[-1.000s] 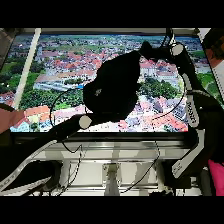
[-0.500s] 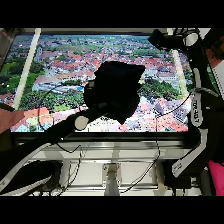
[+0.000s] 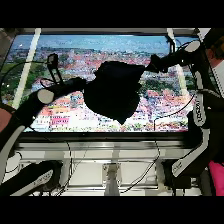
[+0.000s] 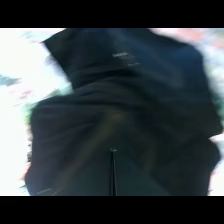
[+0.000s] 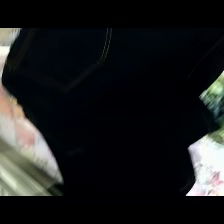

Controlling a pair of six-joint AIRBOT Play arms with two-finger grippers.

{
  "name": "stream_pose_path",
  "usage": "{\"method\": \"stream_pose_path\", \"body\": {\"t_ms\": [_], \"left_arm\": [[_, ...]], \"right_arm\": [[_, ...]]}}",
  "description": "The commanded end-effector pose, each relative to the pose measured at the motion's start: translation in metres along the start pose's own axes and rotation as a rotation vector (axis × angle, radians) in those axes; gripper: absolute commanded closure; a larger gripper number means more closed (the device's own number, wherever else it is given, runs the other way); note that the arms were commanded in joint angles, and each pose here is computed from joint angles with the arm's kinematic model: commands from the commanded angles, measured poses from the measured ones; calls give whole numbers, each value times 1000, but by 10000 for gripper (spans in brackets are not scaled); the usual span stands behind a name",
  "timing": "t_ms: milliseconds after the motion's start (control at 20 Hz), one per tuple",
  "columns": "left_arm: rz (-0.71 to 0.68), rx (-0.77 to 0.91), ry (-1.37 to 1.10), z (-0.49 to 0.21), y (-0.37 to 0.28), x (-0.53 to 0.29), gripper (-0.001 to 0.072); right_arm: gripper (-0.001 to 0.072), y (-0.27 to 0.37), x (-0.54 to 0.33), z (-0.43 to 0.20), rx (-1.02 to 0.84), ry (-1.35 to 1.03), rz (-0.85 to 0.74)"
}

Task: Fold the clothes and pants, and hang the long-sleeved shirts on hangers.

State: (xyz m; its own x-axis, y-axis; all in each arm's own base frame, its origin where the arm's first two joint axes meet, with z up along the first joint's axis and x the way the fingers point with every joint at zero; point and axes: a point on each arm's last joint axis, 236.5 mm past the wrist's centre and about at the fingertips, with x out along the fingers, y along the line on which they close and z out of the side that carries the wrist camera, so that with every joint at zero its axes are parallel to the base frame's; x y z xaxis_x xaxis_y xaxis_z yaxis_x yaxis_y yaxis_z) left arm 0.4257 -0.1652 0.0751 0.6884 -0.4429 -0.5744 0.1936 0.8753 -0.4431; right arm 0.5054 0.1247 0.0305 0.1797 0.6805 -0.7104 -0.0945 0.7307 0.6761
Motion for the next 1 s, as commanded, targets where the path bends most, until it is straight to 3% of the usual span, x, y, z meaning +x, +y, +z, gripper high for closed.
{"method": "stream_pose_path", "body": {"t_ms": [0, 200, 350, 400, 450, 500, 550, 950], "left_arm": [[27, -7, 200, -23, 45, -4, 691], [27, 71, 210, -26, 51, 0, 692], [26, 85, 209, -25, 51, 1, 692], [27, 85, 207, -25, 51, 1, 692], [26, 87, 204, -24, 50, 1, 691], [26, 87, 203, -24, 50, 1, 691], [26, 87, 204, -24, 50, 1, 691], [26, 88, 204, -24, 50, 1, 691]], "right_arm": [[707, 8, 20, -56, 32, 150, 117], [707, 1, 30, -128, 111, 179, 124], [704, 31, 38, -183, 261, 169, 273], [674, 41, 44, -202, 317, 190, 313], [530, 46, 51, -221, 372, 230, 321], [256, 48, 62, -239, 417, 272, 299], [29, 48, 74, -253, 438, 306, 259], [29, 46, 116, -242, 444, 186, 119]]}}
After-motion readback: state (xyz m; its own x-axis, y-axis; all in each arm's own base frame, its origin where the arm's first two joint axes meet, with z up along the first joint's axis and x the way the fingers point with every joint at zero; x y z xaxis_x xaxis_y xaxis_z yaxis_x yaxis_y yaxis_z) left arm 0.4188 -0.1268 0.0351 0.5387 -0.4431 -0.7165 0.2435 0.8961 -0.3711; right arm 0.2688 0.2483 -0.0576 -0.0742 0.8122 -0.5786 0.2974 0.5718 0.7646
